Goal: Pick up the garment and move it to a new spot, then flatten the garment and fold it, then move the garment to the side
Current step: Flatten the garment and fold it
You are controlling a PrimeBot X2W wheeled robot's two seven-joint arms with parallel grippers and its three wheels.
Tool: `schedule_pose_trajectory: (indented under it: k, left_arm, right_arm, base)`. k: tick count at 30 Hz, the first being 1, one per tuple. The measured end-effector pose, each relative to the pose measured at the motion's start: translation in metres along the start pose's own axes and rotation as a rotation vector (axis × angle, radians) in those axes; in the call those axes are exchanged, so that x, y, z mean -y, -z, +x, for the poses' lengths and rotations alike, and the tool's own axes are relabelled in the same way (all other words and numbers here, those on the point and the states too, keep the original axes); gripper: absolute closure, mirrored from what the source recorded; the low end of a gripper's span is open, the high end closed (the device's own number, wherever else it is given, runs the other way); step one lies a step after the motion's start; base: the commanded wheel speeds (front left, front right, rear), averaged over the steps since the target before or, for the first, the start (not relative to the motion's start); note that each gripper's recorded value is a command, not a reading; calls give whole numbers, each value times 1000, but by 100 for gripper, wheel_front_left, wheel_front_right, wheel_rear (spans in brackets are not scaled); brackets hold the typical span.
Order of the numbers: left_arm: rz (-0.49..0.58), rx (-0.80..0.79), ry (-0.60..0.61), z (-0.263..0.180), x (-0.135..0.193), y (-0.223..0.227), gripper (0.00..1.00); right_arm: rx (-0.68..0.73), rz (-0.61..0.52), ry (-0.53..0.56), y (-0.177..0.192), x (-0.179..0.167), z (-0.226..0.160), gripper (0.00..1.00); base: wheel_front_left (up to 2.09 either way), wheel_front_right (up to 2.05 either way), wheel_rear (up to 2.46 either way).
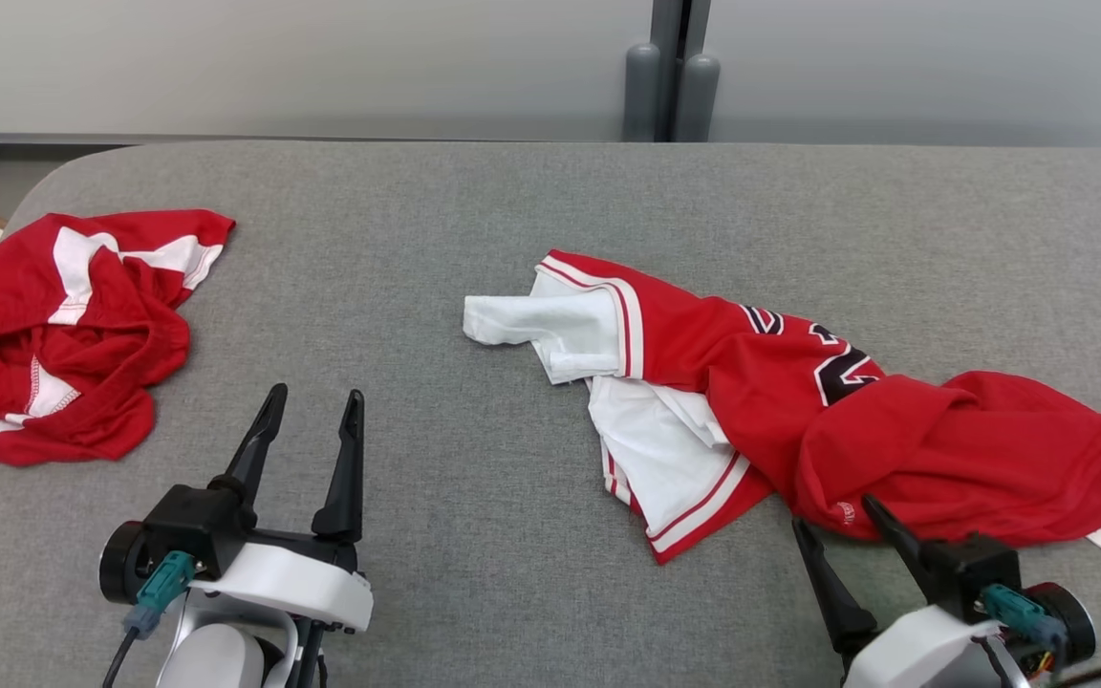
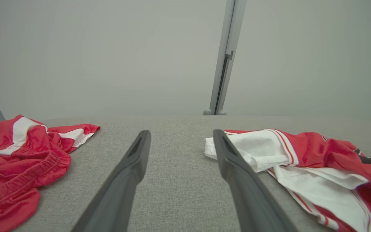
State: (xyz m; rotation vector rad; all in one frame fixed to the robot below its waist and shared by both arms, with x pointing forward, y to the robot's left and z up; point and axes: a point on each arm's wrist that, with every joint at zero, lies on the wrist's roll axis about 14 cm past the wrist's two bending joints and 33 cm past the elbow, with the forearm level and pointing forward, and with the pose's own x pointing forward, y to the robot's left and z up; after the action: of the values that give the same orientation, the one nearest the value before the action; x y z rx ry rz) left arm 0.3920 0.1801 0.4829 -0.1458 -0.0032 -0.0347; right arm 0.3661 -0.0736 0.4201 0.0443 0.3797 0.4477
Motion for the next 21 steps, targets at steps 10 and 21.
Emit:
schedule_pose_trajectory:
  k: [10, 21]
  left_arm:
    - [-8, -14, -9, 4, 0, 5, 0]
    - [-5, -4, -2, 15, 1, 4, 0]
  right_arm:
    - [-64, -60, -14, 17, 1, 20, 100]
    - [135, 26, 193, -32, 71, 12, 100]
  base:
    - [0, 0, 0]
    - [0, 0, 0]
